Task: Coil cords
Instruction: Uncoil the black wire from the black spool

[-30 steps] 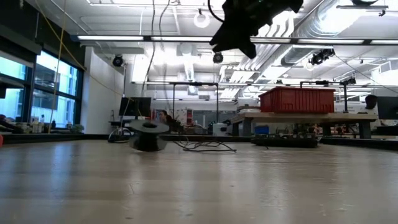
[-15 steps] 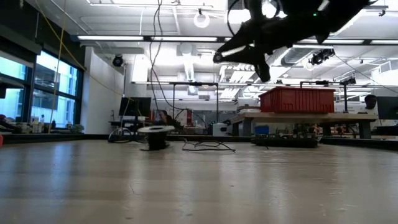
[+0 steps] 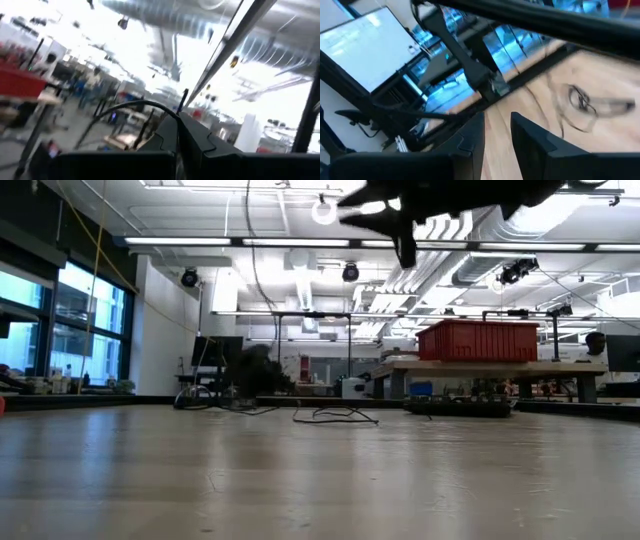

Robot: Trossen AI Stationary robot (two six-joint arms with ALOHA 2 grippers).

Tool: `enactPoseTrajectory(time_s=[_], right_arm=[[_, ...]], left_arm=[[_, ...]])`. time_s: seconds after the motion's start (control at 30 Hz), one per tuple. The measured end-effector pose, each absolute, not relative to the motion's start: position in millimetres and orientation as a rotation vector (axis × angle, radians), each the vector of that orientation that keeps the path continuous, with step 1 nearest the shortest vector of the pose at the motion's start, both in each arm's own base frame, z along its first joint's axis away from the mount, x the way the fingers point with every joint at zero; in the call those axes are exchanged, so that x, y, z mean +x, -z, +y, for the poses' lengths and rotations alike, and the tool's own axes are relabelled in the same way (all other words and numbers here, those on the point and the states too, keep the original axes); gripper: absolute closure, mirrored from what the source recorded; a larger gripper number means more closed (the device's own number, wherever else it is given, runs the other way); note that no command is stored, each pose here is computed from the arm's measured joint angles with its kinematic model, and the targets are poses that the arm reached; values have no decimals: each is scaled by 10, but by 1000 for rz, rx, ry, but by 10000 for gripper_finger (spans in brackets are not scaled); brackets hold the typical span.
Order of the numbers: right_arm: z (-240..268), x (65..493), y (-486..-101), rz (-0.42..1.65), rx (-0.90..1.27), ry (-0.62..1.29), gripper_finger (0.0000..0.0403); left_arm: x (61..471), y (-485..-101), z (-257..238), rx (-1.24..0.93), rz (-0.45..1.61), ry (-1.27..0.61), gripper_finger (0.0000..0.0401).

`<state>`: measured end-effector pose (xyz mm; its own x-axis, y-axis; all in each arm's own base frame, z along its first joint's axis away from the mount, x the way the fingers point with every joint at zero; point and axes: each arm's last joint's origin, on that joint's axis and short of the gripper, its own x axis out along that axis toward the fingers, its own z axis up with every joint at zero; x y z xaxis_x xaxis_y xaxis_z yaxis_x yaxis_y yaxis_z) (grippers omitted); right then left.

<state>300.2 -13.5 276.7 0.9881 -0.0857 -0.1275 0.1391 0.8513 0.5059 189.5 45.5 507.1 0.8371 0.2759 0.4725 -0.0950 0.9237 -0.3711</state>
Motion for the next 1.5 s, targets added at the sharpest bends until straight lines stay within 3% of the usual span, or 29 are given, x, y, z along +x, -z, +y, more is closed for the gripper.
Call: enactPoseTrajectory(time_s=[0.3,0.73,1.0,1.23,1.5], right_arm=[[-194,3064,-3038,111,425,136,316],[-242,3055,-3000,159,436,164,316],[-233,3055,-2990,168,444,163,316],[-233,3055,-2991,168,444,163,316],[-233,3055,-2991,168,444,163,316]], left_arm=[[1672,-5964,341,-295,-628,-139,401],[1439,-6569,291,-258,-686,-137,401],[1331,-6587,279,-220,-697,-171,401],[1377,-6445,297,-165,-518,-249,401],[1157,-6246,292,-141,-284,-408,401]])
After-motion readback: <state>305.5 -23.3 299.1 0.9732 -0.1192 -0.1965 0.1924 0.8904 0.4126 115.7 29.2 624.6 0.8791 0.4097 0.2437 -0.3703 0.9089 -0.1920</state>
